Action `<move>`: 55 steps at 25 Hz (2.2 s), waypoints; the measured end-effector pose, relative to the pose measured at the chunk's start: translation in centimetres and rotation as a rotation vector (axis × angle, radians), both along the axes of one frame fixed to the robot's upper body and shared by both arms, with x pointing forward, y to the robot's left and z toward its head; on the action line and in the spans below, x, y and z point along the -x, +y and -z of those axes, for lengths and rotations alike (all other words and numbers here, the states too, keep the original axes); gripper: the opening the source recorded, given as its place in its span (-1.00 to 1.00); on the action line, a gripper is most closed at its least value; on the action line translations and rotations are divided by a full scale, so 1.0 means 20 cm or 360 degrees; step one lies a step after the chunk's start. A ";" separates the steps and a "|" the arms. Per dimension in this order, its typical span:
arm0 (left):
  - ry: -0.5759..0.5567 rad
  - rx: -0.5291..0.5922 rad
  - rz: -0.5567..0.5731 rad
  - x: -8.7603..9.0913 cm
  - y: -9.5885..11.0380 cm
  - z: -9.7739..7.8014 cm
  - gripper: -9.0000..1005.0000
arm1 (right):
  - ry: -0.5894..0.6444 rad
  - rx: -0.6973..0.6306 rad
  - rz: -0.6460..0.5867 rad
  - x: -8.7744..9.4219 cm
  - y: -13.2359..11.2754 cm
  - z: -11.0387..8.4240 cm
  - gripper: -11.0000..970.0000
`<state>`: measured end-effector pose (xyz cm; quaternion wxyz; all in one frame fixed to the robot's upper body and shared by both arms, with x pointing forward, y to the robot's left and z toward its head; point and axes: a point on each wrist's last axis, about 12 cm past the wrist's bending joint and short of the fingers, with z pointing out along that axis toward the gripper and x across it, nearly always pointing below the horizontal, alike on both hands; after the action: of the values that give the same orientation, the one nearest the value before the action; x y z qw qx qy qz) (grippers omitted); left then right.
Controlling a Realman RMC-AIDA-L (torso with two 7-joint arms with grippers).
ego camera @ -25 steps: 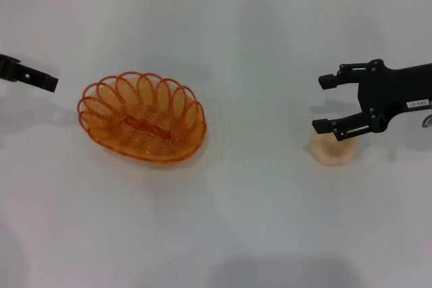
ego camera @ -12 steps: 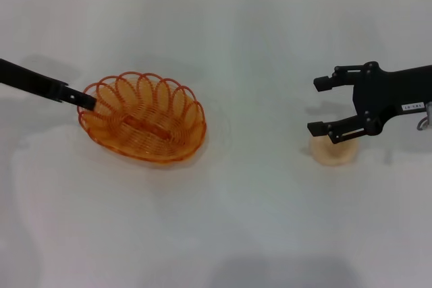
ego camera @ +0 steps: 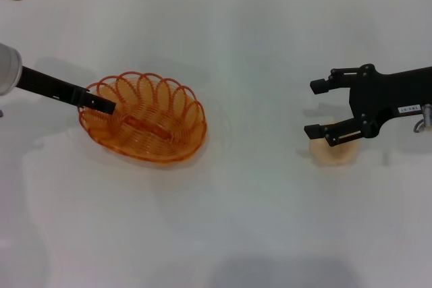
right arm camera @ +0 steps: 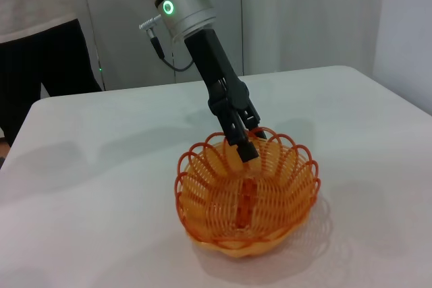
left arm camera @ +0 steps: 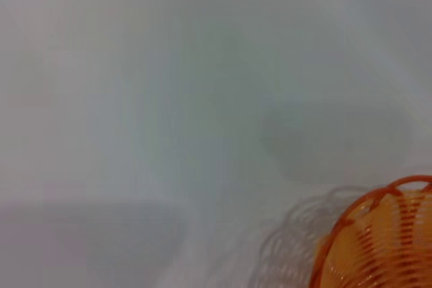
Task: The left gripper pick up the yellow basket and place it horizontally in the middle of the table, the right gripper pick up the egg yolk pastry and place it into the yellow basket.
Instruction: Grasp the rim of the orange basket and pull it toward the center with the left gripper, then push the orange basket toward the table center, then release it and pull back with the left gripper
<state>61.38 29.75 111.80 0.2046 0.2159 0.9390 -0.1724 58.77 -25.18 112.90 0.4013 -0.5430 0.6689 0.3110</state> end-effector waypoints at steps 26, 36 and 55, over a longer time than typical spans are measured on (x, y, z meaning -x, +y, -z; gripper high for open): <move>-0.0016 0.0117 -0.0021 -0.02 -0.03 -0.04 -0.84 | -0.0002 0.0009 0.0049 -0.01 -0.03 0.00 0.75; 0.0052 0.0381 -0.0188 -0.01 -0.11 -0.15 -0.86 | -0.0018 0.0015 0.0060 0.00 -0.05 0.00 0.74; 0.0429 0.0350 -0.0437 0.03 -0.47 -0.06 -0.86 | -0.0071 0.0044 0.0103 0.04 -0.11 0.00 0.73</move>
<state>60.85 20.29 112.99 0.1211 0.0376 0.9540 -0.2716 58.02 -27.46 112.91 0.4183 -0.5334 0.6812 0.2764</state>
